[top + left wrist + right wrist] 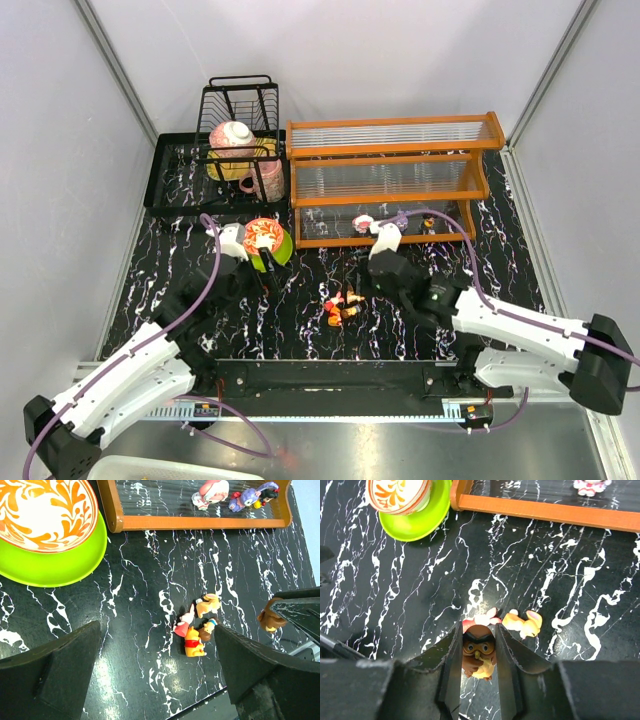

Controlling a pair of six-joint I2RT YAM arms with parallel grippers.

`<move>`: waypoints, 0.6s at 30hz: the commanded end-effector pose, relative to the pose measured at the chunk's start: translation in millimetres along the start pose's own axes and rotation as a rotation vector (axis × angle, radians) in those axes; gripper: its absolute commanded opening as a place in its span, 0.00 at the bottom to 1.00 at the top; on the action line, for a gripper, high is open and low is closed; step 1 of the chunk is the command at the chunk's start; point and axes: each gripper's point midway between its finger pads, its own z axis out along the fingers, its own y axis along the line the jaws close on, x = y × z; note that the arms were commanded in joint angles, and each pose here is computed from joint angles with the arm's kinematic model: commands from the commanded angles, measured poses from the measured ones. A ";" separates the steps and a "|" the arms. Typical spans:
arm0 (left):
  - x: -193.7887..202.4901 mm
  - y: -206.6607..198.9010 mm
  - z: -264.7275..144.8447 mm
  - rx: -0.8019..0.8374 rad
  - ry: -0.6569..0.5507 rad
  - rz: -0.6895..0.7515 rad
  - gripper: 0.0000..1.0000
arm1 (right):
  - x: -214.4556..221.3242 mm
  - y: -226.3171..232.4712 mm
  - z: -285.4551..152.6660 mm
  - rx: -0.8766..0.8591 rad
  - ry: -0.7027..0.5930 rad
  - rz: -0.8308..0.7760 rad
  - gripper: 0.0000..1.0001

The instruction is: Place and organize the plastic toys onto the shelf

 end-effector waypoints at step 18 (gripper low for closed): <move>-25.1 -29.7 -11.9 0.127 -0.077 0.026 0.99 | -70.3 -3.9 -8.6 -0.130 -0.583 0.077 0.00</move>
